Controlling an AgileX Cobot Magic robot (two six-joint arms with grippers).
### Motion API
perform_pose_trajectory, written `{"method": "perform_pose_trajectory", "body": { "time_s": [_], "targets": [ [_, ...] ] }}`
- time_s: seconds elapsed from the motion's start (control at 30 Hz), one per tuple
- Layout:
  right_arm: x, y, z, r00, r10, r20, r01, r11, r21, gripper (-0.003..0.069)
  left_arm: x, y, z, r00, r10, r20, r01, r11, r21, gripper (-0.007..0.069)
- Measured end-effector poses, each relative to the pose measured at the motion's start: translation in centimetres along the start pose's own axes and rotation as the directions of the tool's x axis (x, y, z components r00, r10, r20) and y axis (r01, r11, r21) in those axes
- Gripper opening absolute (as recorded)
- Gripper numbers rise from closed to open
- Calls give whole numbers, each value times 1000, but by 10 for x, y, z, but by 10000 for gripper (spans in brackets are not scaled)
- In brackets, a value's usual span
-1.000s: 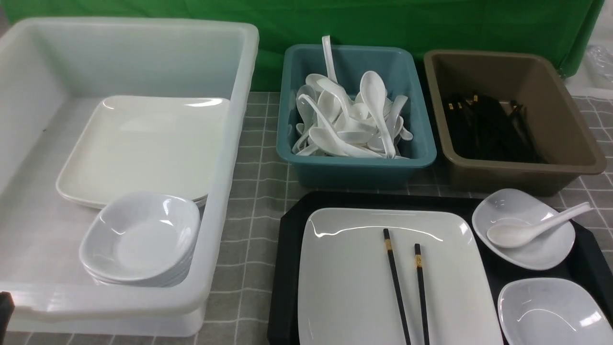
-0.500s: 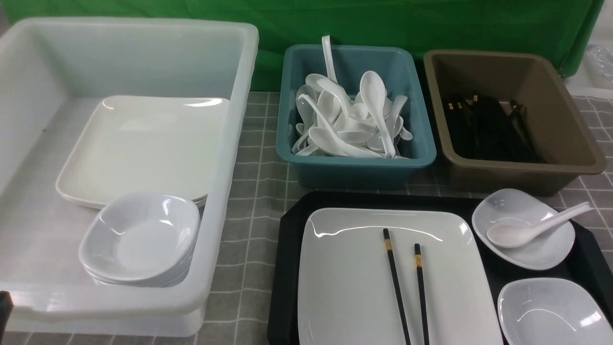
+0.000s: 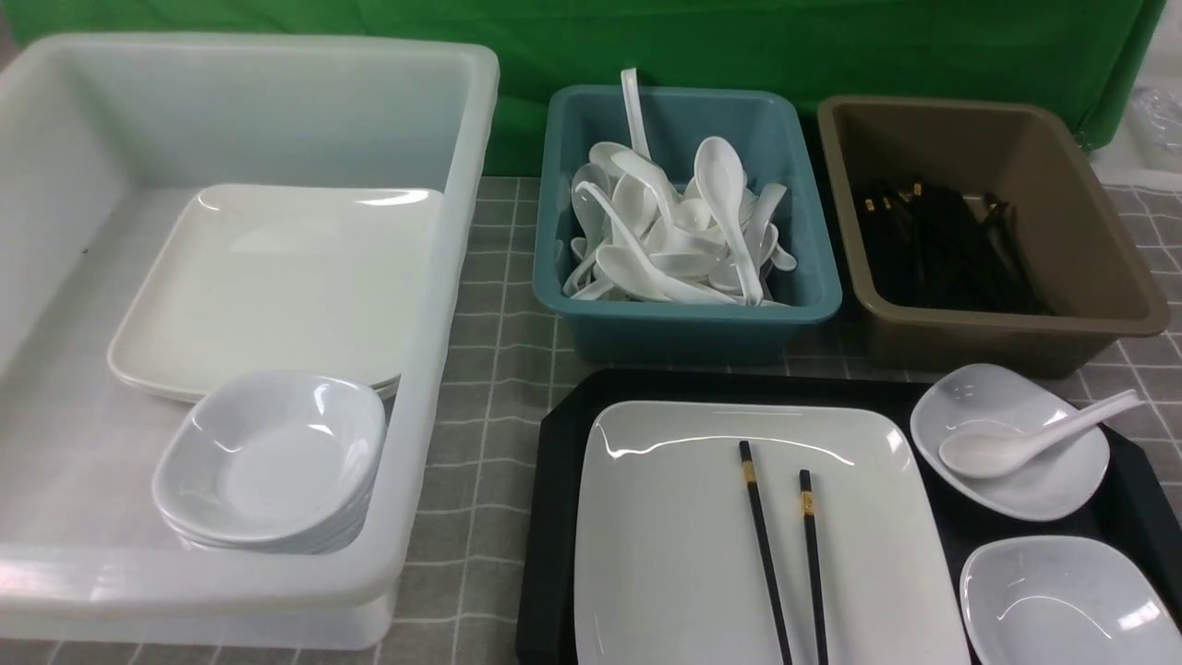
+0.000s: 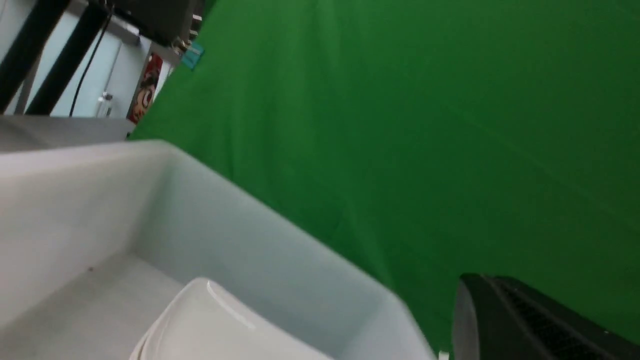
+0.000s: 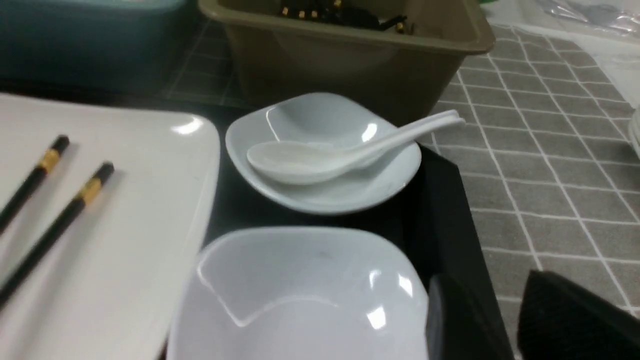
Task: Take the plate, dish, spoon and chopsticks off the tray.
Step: Use the right arm to grab a pair of chopsticks from the plate
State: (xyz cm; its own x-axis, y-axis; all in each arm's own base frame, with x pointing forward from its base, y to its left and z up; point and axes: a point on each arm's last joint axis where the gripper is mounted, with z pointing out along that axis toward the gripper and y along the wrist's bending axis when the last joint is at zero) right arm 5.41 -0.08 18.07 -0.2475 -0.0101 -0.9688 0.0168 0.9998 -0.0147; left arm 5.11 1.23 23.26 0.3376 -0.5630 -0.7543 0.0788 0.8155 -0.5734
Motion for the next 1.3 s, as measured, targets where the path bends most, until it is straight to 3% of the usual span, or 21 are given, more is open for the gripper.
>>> {"method": "perform_pose_trajectory", "body": {
  "time_s": [0.07, 0.1, 0.17, 0.2, 0.23, 0.27, 0.33, 0.37, 0.47, 0.53, 0.63, 0.7, 0.83, 0.9, 0.93, 0.97, 1.0, 1.07, 1.3],
  "targets": [
    [-8, 1, 0, 983, 161, 83, -160, 987, -24, 239, -7, -1, 0, 995, -67, 77, 66, 998, 14, 3],
    [-14, 1, -1, 943, 299, 143, -294, 954, -55, 239, -12, -2, -1, 985, -111, 134, 107, 994, 32, 3],
    [-25, 0, -3, 815, 531, 233, -515, 847, -132, 239, -26, -8, -1, 962, -178, 206, 165, 983, 81, 3],
    [-30, -1, -5, 707, 658, 258, -625, 753, -206, 239, -34, -15, 0, 954, -205, 218, 185, 977, 111, 3],
    [-34, -3, -7, 647, 710, 277, -667, 704, -245, 239, -43, -23, 1, 951, -218, 221, 192, 972, 133, 3],
    [-38, -4, -8, 557, 778, 291, -718, 627, -302, 239, -54, -33, 3, 950, -233, 208, 203, 967, 153, 3],
    [-42, -5, -11, 475, 827, 301, -748, 560, -357, 239, -76, -57, 12, 966, -224, 132, 200, 965, 170, 3],
    [-43, -5, -11, 470, 829, 304, -747, 557, -363, 239, -78, -59, 13, 969, -214, 123, 191, 967, 171, 3],
    [-45, -6, -12, 427, 850, 308, -757, 523, -393, 239, -101, -94, 42, 992, -82, -96, 93, 989, 118, 3],
    [-46, -6, -13, 415, 854, 315, -754, 516, -406, 239, -104, -105, 61, 968, -12, -250, 31, 997, 69, 3],
    [-51, -4, -15, 451, 846, 284, -749, 532, -394, 223, -98, -114, 89, 863, 110, -493, -103, 994, 42, 3],
    [-73, 1, -25, 546, 807, 225, -722, 589, -362, 160, -82, -115, 115, 700, 180, -691, -191, 980, 63, 3],
    [-121, 6, -46, 805, 585, 97, -541, 792, -283, 46, -50, -109, 149, 458, 189, -868, -215, 972, 98, 3],
    [-145, 9, -55, 892, 451, -7, -436, 859, -268, 34, -36, -105, 160, 375, 177, -910, -204, 973, 106, 2],
    [-159, 11, -54, 924, 374, -81, -382, 906, -183, 31, -22, -103, 169, 313, 171, -934, -193, 975, 113, 1],
    [-161, 12, -54, 929, 353, -111, -369, 905, -210, 31, -22, -103, 169, 313, 171, -934, -192, 975, 114, 1],
    [-177, 14, -55, 938, 211, -276, -281, 929, -243, 31, -3, -107, 179, 241, 187, -952, -173, 974, 147, 0],
    [-190, 19, -45, 895, 61, -441, -183, 953, -240, 31, 15, -121, 183, 177, 232, -957, -147, 967, 207, 0],
    [-196, 32, -14, 787, -122, -605, -28, 972, -232, 39, 71, -194, 179, 3, 404, -915, -164, 902, 399, 0]
  ]
}}
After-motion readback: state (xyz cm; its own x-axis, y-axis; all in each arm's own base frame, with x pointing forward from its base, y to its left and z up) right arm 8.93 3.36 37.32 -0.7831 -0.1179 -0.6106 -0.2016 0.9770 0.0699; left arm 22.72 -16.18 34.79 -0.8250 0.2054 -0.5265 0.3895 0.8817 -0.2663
